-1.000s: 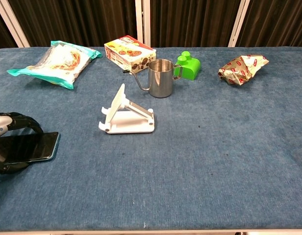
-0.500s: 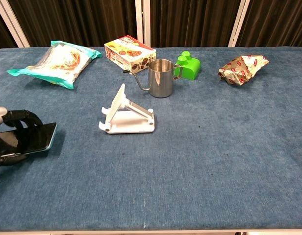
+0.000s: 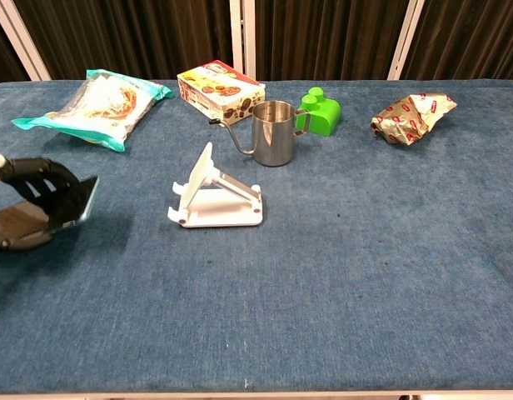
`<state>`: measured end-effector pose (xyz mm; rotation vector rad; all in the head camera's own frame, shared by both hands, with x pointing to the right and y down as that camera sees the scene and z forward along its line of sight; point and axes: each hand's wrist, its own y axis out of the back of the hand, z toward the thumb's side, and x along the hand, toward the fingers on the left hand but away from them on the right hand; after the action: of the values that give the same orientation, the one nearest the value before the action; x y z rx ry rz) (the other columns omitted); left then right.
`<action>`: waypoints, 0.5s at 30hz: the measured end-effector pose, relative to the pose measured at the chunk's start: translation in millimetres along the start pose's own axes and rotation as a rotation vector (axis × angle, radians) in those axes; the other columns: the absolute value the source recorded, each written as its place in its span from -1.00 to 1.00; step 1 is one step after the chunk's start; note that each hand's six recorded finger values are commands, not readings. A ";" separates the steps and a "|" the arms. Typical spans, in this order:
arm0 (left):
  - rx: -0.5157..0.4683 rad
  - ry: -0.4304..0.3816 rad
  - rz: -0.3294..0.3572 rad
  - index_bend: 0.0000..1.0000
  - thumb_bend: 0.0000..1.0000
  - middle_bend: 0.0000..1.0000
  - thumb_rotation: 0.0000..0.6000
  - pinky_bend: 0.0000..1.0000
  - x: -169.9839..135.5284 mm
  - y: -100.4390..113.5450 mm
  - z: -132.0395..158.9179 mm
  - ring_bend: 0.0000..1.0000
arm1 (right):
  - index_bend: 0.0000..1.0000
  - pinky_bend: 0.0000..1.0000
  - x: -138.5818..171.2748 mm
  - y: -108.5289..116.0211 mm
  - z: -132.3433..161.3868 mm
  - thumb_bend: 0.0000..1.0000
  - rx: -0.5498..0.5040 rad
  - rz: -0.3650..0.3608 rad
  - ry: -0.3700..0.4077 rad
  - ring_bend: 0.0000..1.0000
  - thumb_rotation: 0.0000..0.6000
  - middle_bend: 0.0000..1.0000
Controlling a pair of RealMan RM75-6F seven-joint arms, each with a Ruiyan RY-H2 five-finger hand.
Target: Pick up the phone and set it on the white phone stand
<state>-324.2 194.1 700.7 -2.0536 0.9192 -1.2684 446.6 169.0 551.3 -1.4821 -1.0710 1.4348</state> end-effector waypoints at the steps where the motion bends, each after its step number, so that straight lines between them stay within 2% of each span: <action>1: -0.019 -0.002 0.010 -0.36 -0.27 -0.11 1.00 -0.01 1.2 2.7 -0.5 -0.17 | -1.00 -1.00 0.3 0.7 -0.1 -0.63 0.000 -0.003 0.000 -1.00 1.00 -1.00; 7: -0.186 -0.019 0.070 -0.34 -0.26 -0.11 1.00 -0.01 7.6 22.5 5.2 -0.17 | -1.00 -1.00 0.7 2.8 -0.3 -0.63 -0.001 -0.011 -0.001 -1.00 1.00 -1.00; 11: -0.339 -0.067 0.104 -0.34 -0.25 -0.11 1.00 -0.01 18.8 35.4 27.1 -0.18 | -1.00 -1.00 -0.3 2.4 1.1 -0.63 0.001 -0.009 0.003 -1.00 1.00 -1.00; 15: -0.374 -0.108 0.123 -0.34 -0.25 -0.11 1.00 -0.01 32.6 33.8 47.3 -0.21 | -1.00 -1.00 -1.3 2.4 2.2 -0.63 0.002 -0.007 0.007 -1.00 1.00 -1.00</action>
<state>-279.7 152.5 673.9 -2.2776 1.2874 -0.9654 444.5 166.9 549.3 -1.4793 -1.0692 1.4250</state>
